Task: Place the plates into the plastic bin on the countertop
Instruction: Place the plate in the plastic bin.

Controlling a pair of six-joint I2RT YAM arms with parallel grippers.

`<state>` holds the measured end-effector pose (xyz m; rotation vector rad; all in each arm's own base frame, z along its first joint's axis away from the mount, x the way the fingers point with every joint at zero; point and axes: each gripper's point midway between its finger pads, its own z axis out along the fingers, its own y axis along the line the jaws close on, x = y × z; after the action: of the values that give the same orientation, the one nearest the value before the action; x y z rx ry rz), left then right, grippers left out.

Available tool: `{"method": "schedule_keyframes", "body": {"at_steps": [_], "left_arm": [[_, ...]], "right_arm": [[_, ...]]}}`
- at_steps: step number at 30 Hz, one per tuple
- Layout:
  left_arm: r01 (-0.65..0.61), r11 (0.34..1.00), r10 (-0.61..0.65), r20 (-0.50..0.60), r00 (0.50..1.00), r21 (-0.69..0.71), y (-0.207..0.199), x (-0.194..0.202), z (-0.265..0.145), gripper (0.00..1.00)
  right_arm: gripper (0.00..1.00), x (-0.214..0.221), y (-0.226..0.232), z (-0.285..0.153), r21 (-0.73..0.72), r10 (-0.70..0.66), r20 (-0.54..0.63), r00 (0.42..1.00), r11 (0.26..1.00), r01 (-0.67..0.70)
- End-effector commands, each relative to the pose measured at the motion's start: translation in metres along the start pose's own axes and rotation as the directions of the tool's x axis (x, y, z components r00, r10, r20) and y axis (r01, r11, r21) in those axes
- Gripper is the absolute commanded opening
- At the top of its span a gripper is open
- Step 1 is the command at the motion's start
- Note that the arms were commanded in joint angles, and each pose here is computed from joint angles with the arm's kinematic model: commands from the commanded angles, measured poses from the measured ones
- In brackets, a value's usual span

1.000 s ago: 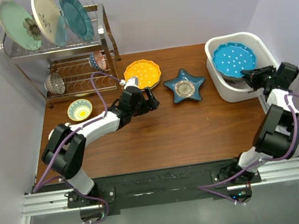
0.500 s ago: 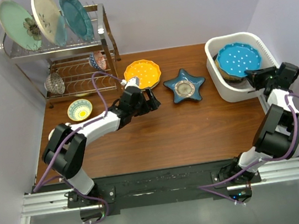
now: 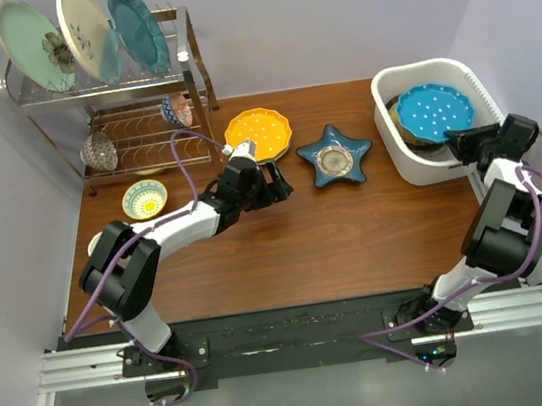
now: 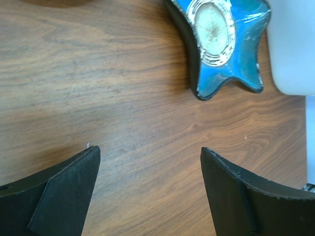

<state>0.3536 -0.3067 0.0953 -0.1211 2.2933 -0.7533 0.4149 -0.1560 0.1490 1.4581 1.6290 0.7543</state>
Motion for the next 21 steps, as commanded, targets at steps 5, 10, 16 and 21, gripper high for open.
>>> {"method": "schedule_keyframes", "body": {"at_steps": [5, 10, 16, 21], "left_arm": [[-0.016, 0.997, 0.011, 0.065, 0.998, 0.075, -0.018, -0.020, 0.003, 0.87], [-0.020, 0.997, 0.014, 0.069, 0.998, 0.078, -0.019, -0.021, 0.003, 0.87], [-0.024, 0.995, 0.018, 0.058, 0.998, 0.094, -0.022, -0.019, 0.002, 0.87], [-0.023, 0.995, 0.018, 0.057, 0.998, 0.096, -0.021, -0.019, 0.001, 0.87]], "right_arm": [[0.00, -0.023, 0.049, 0.005, -0.133, -0.046, 0.067, 0.997, 0.990, 0.054], [0.03, -0.023, 0.053, 0.011, -0.118, -0.068, 0.069, 0.995, 0.990, 0.076], [0.08, -0.024, 0.062, 0.017, -0.123, -0.070, 0.067, 0.995, 0.989, 0.078], [0.09, -0.023, 0.075, 0.022, -0.124, -0.095, 0.071, 0.993, 0.987, 0.103]]}}
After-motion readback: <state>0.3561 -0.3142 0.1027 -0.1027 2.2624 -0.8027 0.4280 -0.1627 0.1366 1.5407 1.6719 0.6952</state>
